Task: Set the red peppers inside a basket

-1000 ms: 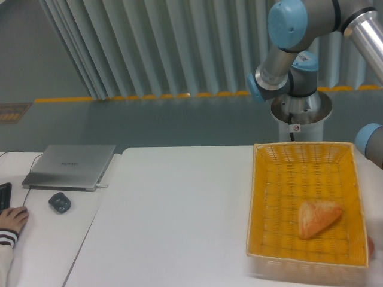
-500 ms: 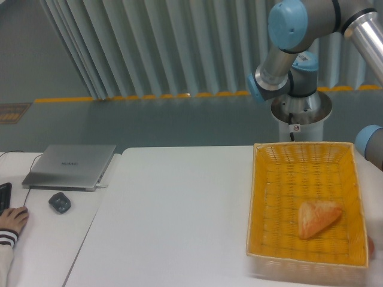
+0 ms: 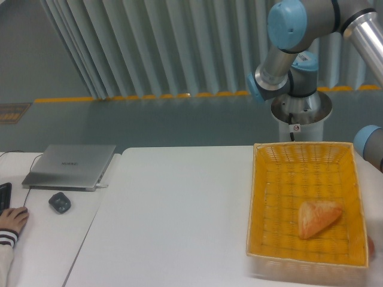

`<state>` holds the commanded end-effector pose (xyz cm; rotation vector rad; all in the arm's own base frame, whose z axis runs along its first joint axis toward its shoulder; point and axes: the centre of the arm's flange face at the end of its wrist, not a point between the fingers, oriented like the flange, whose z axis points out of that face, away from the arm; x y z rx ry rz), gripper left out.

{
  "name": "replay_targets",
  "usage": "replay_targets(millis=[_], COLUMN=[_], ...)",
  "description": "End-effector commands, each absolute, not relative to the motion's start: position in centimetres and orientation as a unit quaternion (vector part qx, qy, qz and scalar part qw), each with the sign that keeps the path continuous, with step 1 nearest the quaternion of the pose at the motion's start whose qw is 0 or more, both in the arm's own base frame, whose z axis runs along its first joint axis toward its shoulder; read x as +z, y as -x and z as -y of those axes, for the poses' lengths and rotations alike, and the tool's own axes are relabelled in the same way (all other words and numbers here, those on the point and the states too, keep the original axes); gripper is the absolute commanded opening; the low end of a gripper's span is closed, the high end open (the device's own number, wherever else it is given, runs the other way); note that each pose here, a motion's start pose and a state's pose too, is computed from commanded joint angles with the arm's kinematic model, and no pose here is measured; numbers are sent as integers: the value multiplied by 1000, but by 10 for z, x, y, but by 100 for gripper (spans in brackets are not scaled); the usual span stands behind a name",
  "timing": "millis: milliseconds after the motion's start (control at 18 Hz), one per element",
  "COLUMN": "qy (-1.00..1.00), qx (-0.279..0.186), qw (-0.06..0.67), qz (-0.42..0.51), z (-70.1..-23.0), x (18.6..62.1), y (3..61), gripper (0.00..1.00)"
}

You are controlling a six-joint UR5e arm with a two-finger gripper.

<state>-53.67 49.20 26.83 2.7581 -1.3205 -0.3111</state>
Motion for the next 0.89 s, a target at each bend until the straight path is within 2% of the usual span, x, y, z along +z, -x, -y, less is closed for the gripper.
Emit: replay_targets(millis=[56, 333, 889], qy=[-896, -898, -898], qx=[-102, -103, -107], qw=[37, 41, 38], qz=[430, 425, 426], z=[-493, -495, -487], x=[268, 271, 282], y=[535, 532, 534], gripper=[70, 59, 59])
